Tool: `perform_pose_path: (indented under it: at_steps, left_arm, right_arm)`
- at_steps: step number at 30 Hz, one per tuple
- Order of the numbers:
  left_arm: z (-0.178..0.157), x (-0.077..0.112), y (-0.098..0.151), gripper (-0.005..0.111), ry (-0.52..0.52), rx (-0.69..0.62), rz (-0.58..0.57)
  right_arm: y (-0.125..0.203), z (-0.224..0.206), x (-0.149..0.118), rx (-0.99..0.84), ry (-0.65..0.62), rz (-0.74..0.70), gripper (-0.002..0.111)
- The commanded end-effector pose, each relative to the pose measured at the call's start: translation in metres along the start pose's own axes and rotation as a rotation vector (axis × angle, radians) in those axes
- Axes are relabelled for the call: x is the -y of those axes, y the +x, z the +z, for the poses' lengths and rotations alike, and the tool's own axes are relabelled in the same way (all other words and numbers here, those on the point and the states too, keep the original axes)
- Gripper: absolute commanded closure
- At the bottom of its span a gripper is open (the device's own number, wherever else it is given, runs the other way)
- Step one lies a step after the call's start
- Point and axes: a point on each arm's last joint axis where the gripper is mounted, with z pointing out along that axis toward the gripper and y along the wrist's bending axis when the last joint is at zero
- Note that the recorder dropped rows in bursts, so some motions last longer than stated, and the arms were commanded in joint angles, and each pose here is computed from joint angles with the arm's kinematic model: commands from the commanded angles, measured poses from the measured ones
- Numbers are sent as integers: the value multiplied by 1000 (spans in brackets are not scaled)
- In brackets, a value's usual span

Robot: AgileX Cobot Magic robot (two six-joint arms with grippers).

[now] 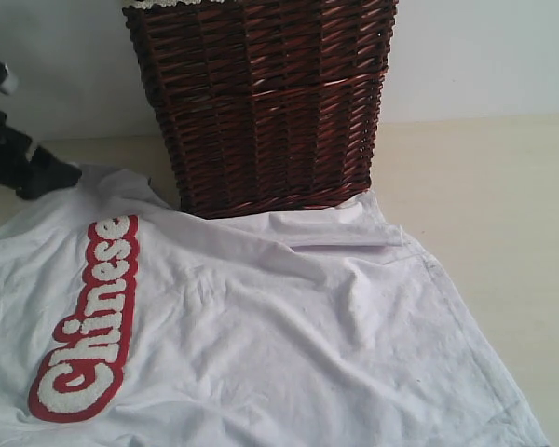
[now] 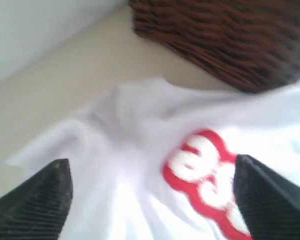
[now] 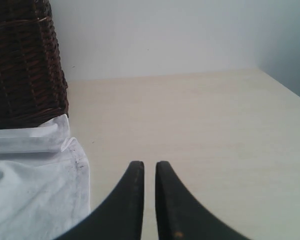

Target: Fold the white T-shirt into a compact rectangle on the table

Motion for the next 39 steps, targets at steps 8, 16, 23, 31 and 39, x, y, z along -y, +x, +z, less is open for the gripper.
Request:
perform_pose_path:
  at_steps: [8, 16, 23, 31, 39]
  left_arm:
    - [-5, 79, 89, 97, 465, -274, 151]
    - [-20, 107, 123, 107, 678, -394, 297]
    - [-37, 124, 130, 107, 919, -428, 305]
    - [-35, 121, 119, 107, 818, -368, 267]
    - [-21, 121, 136, 107, 845, -438, 355]
  right_arm:
    - [0, 0, 1, 14, 8, -9, 97]
    - [0, 0, 1, 14, 8, -9, 97]
    - [0, 0, 1, 14, 8, -9, 97]
    - [0, 0, 1, 14, 8, -9, 97]
    - [0, 0, 1, 14, 8, -9, 97]
